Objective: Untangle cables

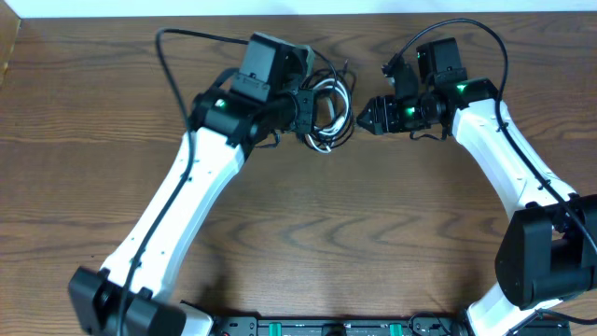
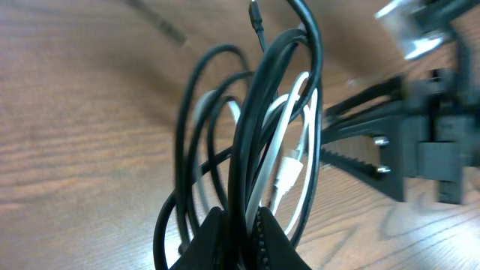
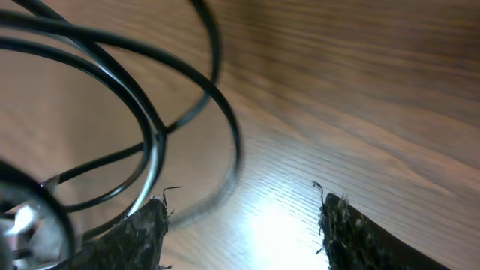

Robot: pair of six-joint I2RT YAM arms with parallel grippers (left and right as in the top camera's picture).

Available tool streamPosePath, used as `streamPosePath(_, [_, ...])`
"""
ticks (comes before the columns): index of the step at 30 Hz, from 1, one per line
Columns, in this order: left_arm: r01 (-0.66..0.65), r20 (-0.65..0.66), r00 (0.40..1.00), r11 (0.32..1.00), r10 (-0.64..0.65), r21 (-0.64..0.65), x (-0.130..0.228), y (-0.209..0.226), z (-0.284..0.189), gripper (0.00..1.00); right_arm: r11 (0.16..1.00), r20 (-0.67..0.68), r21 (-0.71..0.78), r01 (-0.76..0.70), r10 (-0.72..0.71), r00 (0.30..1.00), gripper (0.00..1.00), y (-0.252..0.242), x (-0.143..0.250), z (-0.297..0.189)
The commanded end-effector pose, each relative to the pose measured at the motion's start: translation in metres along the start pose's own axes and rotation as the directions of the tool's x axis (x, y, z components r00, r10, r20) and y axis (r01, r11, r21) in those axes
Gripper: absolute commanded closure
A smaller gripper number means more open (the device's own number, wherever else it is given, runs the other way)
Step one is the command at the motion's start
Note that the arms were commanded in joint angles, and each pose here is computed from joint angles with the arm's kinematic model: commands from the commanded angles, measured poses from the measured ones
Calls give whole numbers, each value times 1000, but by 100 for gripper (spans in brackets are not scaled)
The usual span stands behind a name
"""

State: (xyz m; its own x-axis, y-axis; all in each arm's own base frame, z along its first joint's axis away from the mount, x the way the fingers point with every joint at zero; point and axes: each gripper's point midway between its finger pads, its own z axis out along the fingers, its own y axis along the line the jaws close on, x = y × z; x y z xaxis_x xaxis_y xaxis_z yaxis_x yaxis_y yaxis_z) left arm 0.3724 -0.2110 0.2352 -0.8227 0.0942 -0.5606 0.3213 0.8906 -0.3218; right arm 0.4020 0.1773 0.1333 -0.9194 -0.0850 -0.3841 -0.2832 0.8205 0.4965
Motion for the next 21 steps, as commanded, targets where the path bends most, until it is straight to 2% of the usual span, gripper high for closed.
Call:
streamPosePath(1, [-33,36,999,999,32,18,-8,-5,-12,93,986,58,-143,91,-83,995,37,35,-13,-24])
streamPosePath(7, [-21,32,999,1000,20,15,-8,-3,-11,93,980,112,-148,133,-117,987,37,51,-17,-49])
streamPosePath(10, [-82,31,996,996,81,24,-7,-5,-11,93,973,168,-142,181,-157,973,37,62,-22,-68])
streamPosePath(12, [-142,22,990,983,140,113,-3,-20,-12,93,969,203,-143,199,-168,965,38,69,-27,-76])
streamPosePath(15, [-146,18,989,970,145,194,-1,-34,-14,93,972,208,-163,171,-136,969,41,78,-29,-74])
streamPosePath(18, [-90,5,996,971,91,220,0,-38,-15,93,970,205,-183,163,-124,971,45,88,-29,-70])
streamPosePath(21, [53,-20,999,975,-50,217,-2,-37,-15,93,982,192,-167,83,-50,980,49,96,-29,-61])
